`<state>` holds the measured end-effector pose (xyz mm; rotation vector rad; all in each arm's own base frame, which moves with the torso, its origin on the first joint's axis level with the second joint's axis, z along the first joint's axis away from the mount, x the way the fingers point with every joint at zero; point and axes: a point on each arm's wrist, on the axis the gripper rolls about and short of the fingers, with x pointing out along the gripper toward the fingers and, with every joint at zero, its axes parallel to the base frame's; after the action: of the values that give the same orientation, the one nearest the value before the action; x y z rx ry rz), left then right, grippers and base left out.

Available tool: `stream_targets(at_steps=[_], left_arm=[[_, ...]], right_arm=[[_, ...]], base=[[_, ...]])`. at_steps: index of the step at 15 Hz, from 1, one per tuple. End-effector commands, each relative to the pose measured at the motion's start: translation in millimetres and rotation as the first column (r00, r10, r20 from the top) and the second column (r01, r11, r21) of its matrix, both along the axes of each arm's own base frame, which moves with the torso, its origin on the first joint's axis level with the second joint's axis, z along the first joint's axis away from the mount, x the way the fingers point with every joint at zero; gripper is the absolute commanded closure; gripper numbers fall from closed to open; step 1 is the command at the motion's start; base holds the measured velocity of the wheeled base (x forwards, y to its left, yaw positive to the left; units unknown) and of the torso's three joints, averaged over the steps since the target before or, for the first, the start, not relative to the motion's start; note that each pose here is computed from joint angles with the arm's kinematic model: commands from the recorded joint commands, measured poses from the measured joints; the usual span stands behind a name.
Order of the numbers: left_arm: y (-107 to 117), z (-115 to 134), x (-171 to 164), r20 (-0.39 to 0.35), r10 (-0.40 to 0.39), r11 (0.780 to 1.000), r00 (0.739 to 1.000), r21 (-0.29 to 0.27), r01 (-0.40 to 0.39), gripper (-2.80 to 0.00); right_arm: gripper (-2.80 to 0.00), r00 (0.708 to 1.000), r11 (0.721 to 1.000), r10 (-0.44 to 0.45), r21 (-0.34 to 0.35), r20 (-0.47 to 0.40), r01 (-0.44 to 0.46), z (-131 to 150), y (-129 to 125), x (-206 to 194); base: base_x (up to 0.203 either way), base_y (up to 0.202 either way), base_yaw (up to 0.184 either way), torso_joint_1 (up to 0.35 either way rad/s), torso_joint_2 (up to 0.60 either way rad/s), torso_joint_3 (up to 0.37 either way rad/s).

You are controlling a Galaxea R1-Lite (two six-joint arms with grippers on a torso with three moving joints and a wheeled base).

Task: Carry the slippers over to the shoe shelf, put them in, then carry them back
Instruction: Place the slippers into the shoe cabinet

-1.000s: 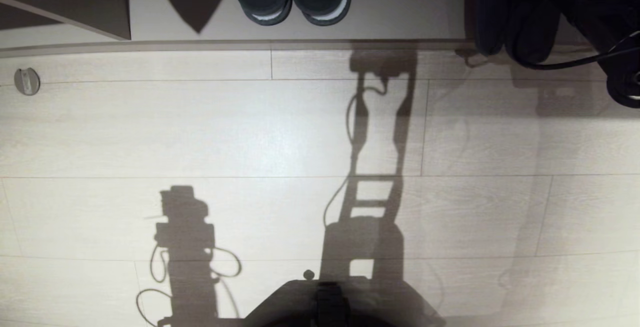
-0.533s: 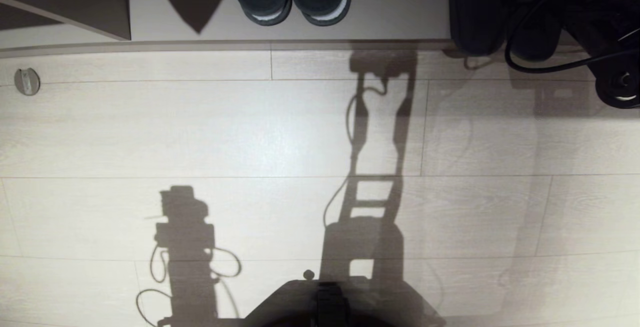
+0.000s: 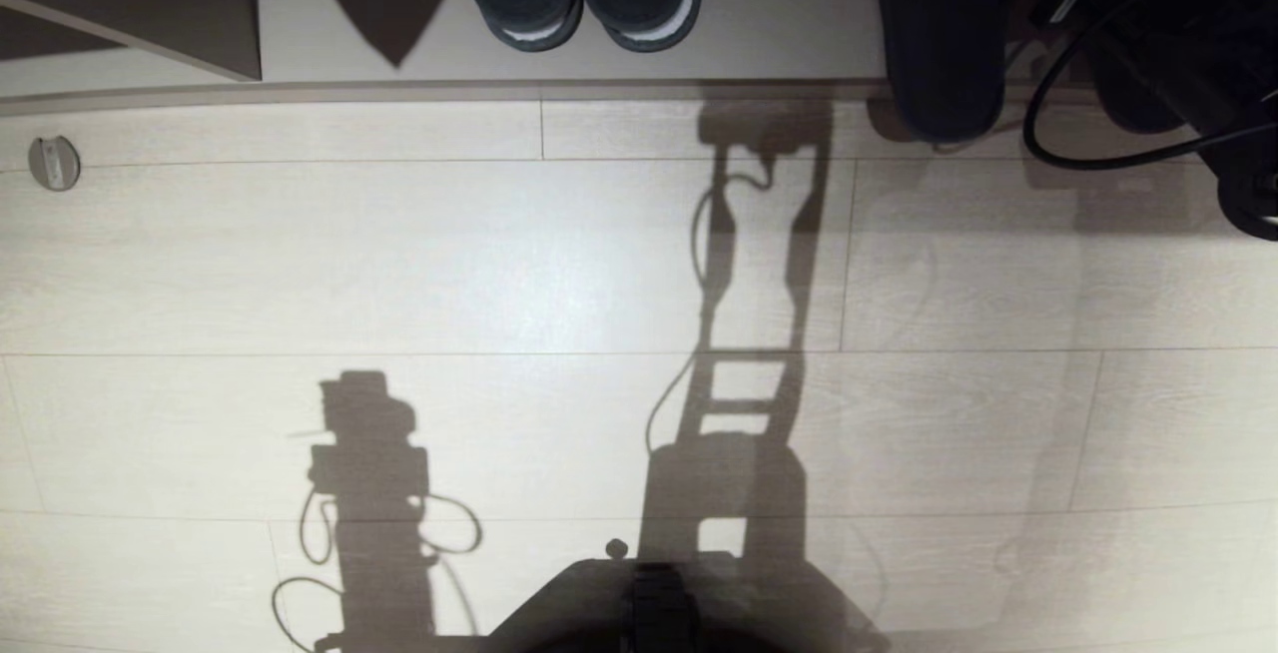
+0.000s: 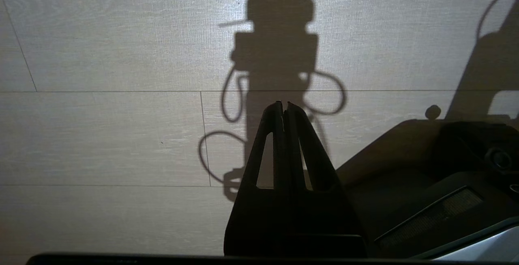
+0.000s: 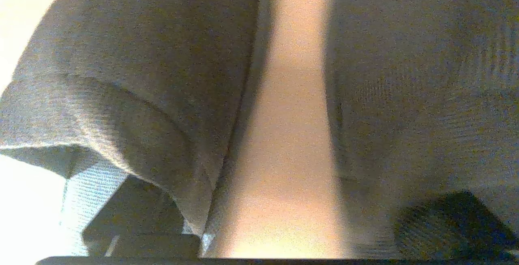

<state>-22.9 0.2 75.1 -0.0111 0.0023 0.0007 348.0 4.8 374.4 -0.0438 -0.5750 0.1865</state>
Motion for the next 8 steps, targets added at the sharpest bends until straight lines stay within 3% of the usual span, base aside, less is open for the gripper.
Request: stream_targets(at_steps=[1, 8], left_arm=[[0.0, -0.4, 0.1, -0.001, 0.001, 1.000, 1.000, -0.001, -0.001, 0.00], [0.0, -0.3, 0.1, 0.001, 0.001, 1.000, 1.000, -0.001, -0.001, 0.00]], right_arm=[[-2.80, 1.000, 1.000, 0.002, -0.002, 0.007, -0.002, 0.6, 0.4, -14.1], [-2.80, 1.000, 1.000, -0.001, -0.004, 0.014, 0.001, -5.2, 0.0, -36.8]], base=[[0.000, 0.000, 0.000, 0.000, 0.00, 0.000], [0.000, 0.000, 0.000, 0.000, 0.00, 0.000]])
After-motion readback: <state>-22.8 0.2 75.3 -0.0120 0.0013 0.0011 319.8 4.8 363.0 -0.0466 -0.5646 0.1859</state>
